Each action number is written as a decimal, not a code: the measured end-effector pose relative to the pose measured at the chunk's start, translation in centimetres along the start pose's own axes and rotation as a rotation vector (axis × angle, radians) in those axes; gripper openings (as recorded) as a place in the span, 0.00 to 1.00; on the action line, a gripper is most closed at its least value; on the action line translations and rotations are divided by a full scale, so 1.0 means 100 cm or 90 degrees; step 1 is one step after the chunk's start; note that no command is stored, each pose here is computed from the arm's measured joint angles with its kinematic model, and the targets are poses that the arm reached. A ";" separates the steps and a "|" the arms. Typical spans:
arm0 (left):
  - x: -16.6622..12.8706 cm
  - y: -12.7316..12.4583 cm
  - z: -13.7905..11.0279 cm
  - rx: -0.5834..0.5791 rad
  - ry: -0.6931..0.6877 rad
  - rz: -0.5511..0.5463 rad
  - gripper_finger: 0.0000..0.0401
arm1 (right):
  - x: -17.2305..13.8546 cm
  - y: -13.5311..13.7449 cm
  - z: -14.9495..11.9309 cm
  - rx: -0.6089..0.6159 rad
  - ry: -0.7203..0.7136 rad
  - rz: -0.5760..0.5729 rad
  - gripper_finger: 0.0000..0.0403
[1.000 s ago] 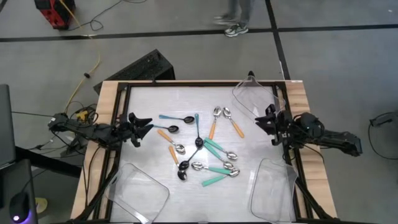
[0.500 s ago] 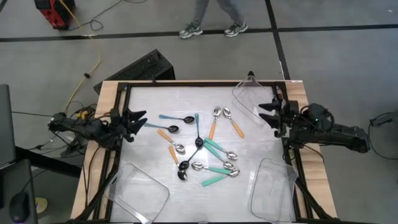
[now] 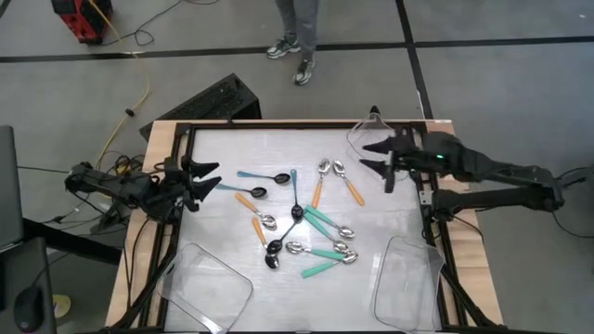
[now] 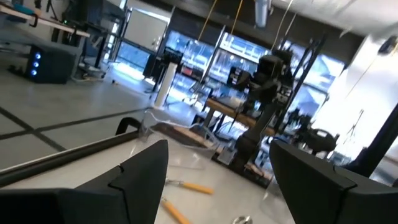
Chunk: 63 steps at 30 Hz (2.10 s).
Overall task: Sort silverware by color (type)
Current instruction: Put the yellow spoon into the top transparent bin
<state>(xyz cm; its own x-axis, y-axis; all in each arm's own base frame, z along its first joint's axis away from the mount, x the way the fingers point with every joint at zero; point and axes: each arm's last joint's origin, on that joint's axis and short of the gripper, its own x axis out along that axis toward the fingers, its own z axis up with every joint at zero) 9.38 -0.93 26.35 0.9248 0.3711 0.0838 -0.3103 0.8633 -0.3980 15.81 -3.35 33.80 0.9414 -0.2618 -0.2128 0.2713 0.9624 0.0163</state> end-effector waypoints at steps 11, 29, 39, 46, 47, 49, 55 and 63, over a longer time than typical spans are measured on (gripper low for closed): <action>0.010 -0.012 0.012 0.050 0.031 0.024 0.66 | 0.046 0.024 0.015 -0.042 0.128 0.000 0.57; 0.011 -0.013 0.010 0.030 0.048 0.016 0.66 | 0.059 0.058 -0.010 0.049 0.252 -0.142 0.58; 0.011 -0.011 0.006 0.043 0.070 0.025 0.66 | 0.089 0.082 -0.041 0.019 0.346 -0.145 0.59; 0.011 -0.011 0.005 0.047 0.072 0.027 0.66 | 0.109 0.091 -0.066 0.021 0.404 -0.178 0.65; 0.011 -0.011 0.005 0.048 0.072 0.027 0.66 | 0.111 0.092 -0.069 0.024 0.412 -0.184 0.66; 0.011 -0.011 0.005 0.050 0.073 0.029 0.66 | 0.115 0.092 -0.075 0.030 0.428 -0.197 0.67; 0.011 -0.009 0.003 0.045 0.078 0.046 0.66 | 0.125 0.085 -0.092 0.116 0.471 -0.278 0.67; 0.012 -0.009 0.003 0.016 0.092 0.032 0.66 | 0.140 0.074 -0.119 0.149 0.565 -0.340 0.67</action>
<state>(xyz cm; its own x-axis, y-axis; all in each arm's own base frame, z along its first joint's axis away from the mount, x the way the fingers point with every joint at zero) 10.66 -1.14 27.02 0.9295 0.3626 -0.0681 -0.3606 0.8542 -0.3746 28.63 1.01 19.34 0.2308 -0.4088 -0.8830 0.7277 0.6749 -0.1223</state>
